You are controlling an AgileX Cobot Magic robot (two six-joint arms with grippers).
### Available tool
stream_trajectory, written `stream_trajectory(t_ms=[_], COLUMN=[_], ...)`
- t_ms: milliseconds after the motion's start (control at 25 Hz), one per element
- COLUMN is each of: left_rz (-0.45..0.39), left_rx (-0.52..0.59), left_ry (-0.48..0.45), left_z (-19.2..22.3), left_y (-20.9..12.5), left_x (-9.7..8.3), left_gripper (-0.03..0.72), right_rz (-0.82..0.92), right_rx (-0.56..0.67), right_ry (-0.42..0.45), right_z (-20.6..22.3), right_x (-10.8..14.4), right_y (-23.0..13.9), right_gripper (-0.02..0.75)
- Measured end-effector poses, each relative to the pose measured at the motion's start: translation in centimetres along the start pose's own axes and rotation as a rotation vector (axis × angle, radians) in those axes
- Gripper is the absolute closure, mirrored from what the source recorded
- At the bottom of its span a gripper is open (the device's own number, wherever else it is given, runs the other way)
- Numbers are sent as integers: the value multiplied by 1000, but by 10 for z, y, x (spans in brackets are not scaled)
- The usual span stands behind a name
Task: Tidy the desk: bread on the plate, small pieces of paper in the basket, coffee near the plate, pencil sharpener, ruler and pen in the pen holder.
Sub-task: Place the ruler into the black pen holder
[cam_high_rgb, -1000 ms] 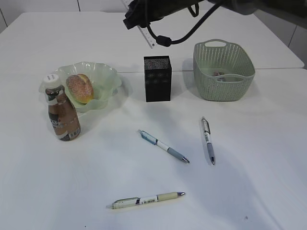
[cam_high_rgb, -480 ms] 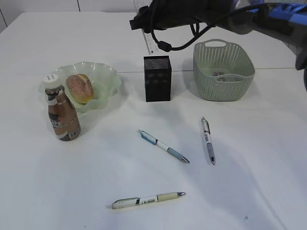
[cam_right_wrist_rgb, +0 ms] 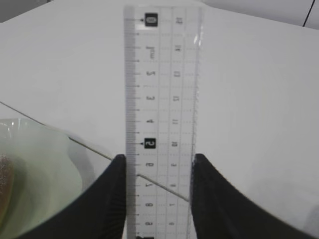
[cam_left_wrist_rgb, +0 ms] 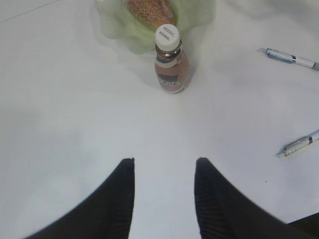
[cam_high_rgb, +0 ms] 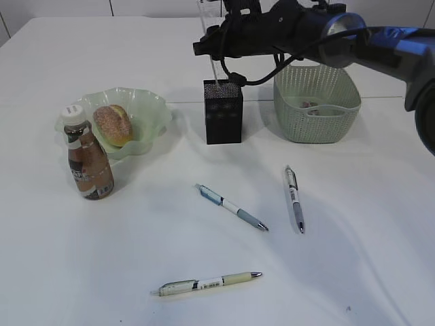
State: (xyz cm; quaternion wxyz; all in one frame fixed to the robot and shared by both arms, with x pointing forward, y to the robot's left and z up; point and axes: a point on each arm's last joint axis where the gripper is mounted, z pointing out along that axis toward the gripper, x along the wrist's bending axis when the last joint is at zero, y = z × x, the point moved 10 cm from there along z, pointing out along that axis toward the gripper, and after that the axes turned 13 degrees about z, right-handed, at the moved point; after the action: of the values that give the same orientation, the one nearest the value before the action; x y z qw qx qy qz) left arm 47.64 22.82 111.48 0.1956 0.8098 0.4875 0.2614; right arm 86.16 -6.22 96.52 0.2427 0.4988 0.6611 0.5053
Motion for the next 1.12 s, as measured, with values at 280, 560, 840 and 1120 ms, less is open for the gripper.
stream_trajectory(t_ms=[280, 560, 840, 1120], left_rz=[1, 8, 9, 12], left_rx=[0, 0, 0, 1], left_ry=[4, 25, 29, 37], left_z=[0, 0, 0, 0], left_y=[0, 0, 0, 0], left_x=[1, 5, 5, 7], left_gripper=[413, 414, 414, 414], right_rz=[25, 27, 33, 34], right_rx=[18, 17, 29, 34], right_ry=[-12, -12, -12, -13], right_z=[13, 13, 16, 18], right_x=[-6, -7, -8, -8], right_y=[-21, -21, -28, -31], right_gripper=[426, 426, 426, 426])
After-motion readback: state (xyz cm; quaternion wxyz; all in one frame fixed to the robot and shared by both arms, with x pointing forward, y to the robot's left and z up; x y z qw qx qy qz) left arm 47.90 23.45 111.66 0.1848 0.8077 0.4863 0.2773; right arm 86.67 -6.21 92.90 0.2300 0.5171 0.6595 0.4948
